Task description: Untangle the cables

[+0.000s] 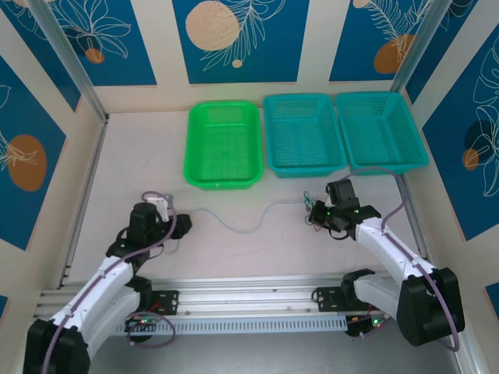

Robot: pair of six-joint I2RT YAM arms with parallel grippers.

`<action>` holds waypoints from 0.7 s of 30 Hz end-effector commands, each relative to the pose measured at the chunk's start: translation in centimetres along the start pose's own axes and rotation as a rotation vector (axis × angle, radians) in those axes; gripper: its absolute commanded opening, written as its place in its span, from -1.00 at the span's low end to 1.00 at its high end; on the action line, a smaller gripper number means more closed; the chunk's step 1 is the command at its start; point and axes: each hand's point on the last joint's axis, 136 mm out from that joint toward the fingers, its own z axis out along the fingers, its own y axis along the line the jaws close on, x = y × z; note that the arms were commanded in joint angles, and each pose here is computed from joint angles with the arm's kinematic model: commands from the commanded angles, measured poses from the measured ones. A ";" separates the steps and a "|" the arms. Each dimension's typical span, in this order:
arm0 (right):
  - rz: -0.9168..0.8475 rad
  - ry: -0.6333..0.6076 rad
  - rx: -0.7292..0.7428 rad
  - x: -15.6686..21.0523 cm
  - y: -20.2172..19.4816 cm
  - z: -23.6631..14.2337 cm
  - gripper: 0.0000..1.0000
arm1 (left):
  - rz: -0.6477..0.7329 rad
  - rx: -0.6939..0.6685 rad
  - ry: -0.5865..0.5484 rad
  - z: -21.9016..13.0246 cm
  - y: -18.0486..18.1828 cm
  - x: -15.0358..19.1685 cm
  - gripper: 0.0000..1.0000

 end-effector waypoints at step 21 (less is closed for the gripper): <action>-0.293 0.012 -0.175 0.4 8.3 -3.2 -1.00 | 0.238 0.684 0.060 7.0 -24.8 -2.1 0.41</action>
